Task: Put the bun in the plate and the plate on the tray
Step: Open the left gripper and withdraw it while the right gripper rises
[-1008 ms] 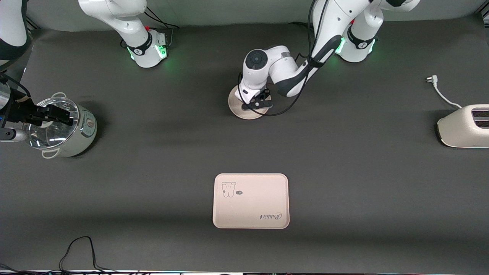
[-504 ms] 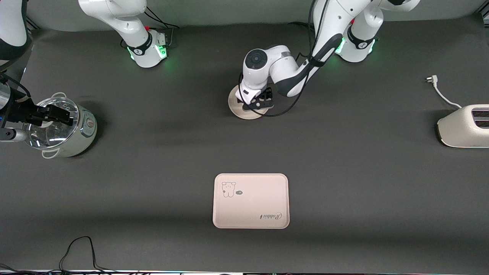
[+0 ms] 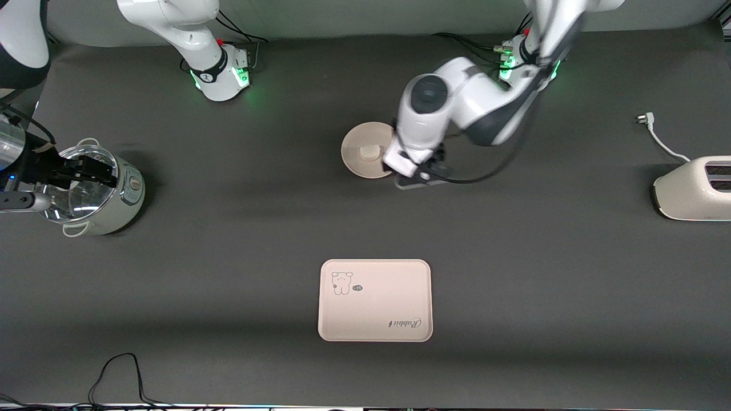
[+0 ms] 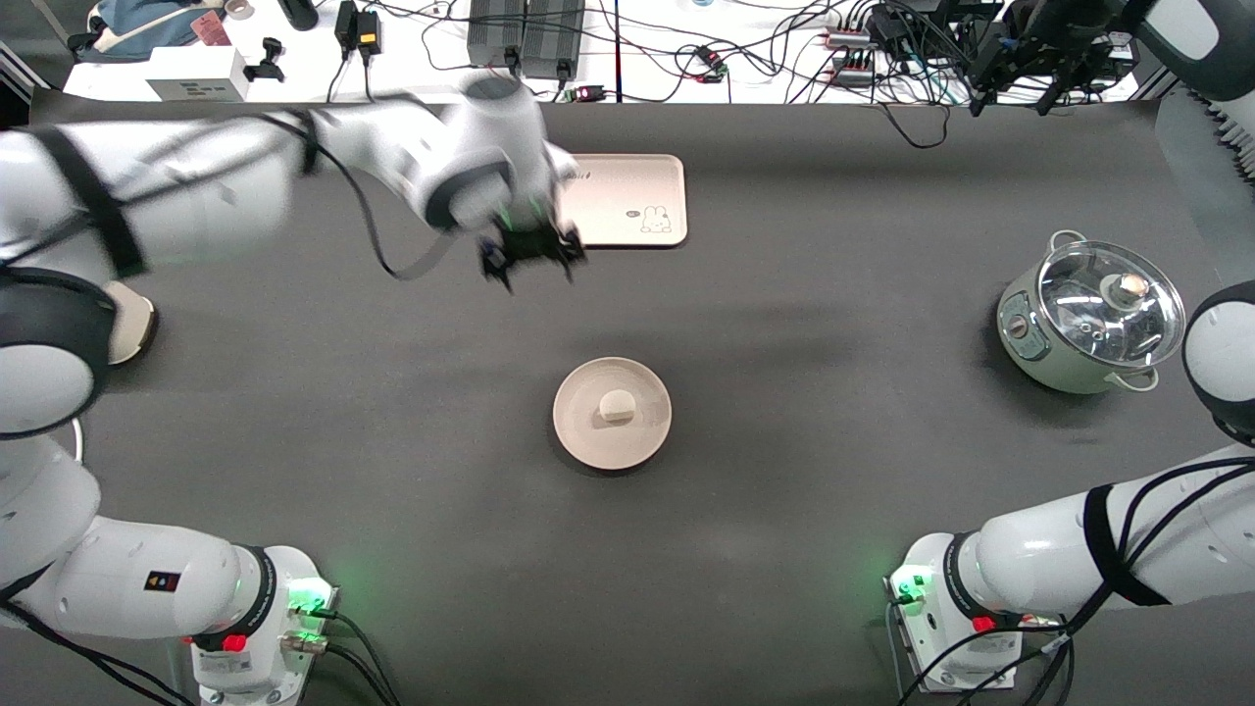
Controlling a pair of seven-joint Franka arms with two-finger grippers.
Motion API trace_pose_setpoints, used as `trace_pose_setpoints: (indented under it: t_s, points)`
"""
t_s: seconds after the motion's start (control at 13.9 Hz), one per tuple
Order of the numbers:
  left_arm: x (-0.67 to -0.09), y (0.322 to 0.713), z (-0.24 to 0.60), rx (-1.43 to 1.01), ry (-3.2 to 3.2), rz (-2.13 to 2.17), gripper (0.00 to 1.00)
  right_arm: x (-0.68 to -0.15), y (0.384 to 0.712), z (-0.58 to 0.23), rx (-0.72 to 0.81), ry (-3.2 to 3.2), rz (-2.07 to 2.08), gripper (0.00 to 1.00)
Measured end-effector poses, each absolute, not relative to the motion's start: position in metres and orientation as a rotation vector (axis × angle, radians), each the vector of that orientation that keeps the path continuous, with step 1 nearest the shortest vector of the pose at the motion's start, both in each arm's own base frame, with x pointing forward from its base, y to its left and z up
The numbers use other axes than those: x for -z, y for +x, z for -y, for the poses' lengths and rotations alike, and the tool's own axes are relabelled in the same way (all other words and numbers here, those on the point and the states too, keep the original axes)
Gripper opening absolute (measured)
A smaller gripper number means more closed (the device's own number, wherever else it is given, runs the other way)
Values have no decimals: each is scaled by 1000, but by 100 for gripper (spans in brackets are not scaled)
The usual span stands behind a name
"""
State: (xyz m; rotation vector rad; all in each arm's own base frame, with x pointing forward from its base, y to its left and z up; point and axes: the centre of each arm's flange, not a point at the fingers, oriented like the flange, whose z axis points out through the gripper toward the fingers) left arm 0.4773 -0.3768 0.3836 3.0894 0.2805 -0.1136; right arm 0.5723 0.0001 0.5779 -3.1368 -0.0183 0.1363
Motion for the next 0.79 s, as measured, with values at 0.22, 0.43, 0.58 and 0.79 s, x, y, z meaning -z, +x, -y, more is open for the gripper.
trace_pose_setpoints:
  t_s: [0.22, 0.43, 0.58, 0.79]
  points:
    - [-438, 542, 258, 87, 3110, -303, 100, -581, 569, -38, -135, -3092, 21, 100]
    - [-473, 565, 155, 72, 3152, -282, 100, -594, 554, -104, -127, -3083, 26, 100]
    - [-492, 567, 102, 62, 3182, -254, 100, -600, 538, -148, -131, -3056, -4, 100]
    - [-523, 567, 35, 37, 3209, -179, 100, -603, 510, -216, -146, -3053, -67, 100]
